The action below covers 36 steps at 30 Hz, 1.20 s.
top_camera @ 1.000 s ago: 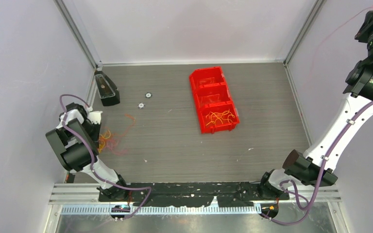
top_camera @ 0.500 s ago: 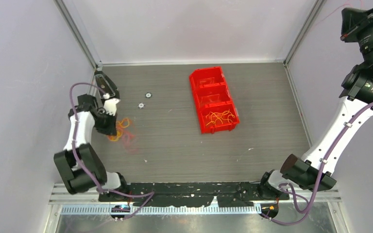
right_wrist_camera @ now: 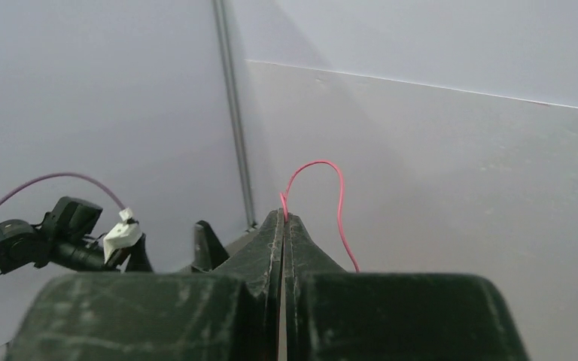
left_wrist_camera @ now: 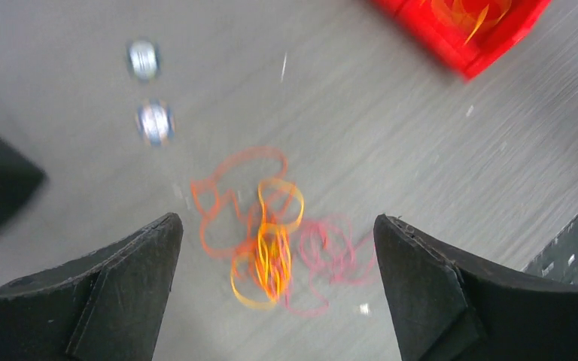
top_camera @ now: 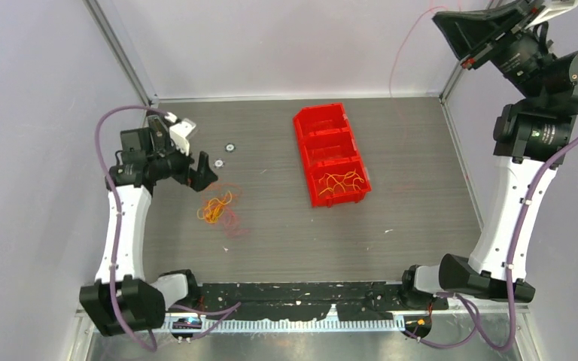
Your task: Untangle the cables
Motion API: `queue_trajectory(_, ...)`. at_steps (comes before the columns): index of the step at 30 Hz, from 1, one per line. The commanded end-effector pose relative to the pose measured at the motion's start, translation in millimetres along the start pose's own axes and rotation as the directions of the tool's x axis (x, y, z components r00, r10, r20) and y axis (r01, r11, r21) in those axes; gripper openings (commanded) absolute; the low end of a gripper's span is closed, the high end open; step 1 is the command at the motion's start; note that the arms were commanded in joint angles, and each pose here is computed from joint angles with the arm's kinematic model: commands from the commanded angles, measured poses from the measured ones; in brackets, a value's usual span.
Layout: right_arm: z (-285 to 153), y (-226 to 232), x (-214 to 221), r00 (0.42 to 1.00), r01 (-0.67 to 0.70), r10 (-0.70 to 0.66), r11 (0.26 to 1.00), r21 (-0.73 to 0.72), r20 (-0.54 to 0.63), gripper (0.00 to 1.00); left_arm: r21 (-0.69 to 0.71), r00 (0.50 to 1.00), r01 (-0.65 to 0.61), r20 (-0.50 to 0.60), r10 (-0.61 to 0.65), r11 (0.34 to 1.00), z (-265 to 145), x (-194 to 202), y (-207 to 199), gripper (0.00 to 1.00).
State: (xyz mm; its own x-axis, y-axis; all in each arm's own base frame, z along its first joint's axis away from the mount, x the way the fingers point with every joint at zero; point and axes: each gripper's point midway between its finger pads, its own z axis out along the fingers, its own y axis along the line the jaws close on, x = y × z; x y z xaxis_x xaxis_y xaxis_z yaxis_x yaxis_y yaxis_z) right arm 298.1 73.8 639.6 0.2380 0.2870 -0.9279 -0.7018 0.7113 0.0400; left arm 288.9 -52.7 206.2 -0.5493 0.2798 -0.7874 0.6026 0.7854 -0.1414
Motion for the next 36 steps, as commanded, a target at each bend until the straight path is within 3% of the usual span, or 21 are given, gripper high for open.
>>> queue_trajectory(1,11.0,53.3,-19.9,0.999,-0.020,0.027,0.989,-0.147,0.046,0.05,0.126,0.881,-0.272,0.431,0.194,0.954,-42.1,-119.4,-68.1,1.00)
queue_trajectory(4,21.0,71.3,-20.3,0.995,-0.080,0.092,0.974,-0.210,0.049,0.05,0.176,0.786,-0.397,0.572,0.234,0.901,-49.8,-162.4,-120.7,1.00)
queue_trajectory(6,25.8,79.1,-20.7,0.990,-0.119,0.134,0.965,-0.232,0.053,0.05,0.205,0.751,-0.429,0.622,0.221,0.880,-47.5,-183.5,-150.7,0.99)
queue_trajectory(9,31.5,88.2,-17.9,0.983,-0.160,0.177,0.952,-0.260,0.046,0.05,0.274,0.721,-0.489,0.662,0.206,0.828,-39.7,-204.9,-199.2,0.99)
queue_trajectory(15,45.7,104.1,-3.9,0.967,-0.242,0.256,0.921,-0.307,0.007,0.06,0.248,0.591,-0.665,0.752,0.292,0.705,-23.2,-239.9,-270.8,1.00)
queue_trajectory(18,50.6,108.0,2.5,0.961,-0.264,0.277,0.911,-0.317,-0.007,0.06,0.287,0.602,-0.674,0.747,0.281,0.681,-1.9,-254.5,-293.1,1.00)
queue_trajectory(21,53.9,107.6,5.5,0.958,-0.275,0.286,0.909,-0.314,-0.010,0.05,0.351,0.646,-0.661,0.716,0.265,0.663,16.6,-257.5,-310.5,0.95)
queue_trajectory(28,59.4,101.8,2.9,0.957,-0.275,0.291,0.914,-0.298,0.010,0.05,0.505,0.787,-0.546,0.582,0.203,0.669,60.9,-202.4,-323.1,0.84)
queue_trajectory(31,58.9,101.0,-2.6,0.962,-0.252,0.271,0.924,-0.287,0.031,0.05,0.543,0.827,-0.503,0.529,0.191,0.673,69.5,-180.2,-321.0,0.66)
queue_trajectory(34,56.8,92.1,-0.6,0.973,-0.208,0.225,0.947,-0.244,0.044,0.05,0.536,0.817,-0.513,0.545,0.189,0.670,60.9,-171.7,-319.2,0.40)
queue_trajectory(35,55.9,87.3,1.2,0.975,-0.202,0.217,0.952,-0.228,0.045,0.06,0.545,0.820,-0.507,0.544,0.178,0.668,56.8,-171.1,-320.2,0.29)
queue_trajectory(36,54.5,83.0,6.7,0.976,-0.201,0.214,0.956,-0.214,0.037,0.05,0.560,0.827,-0.496,0.537,0.165,0.663,52.0,-171.0,-322.4,0.07)
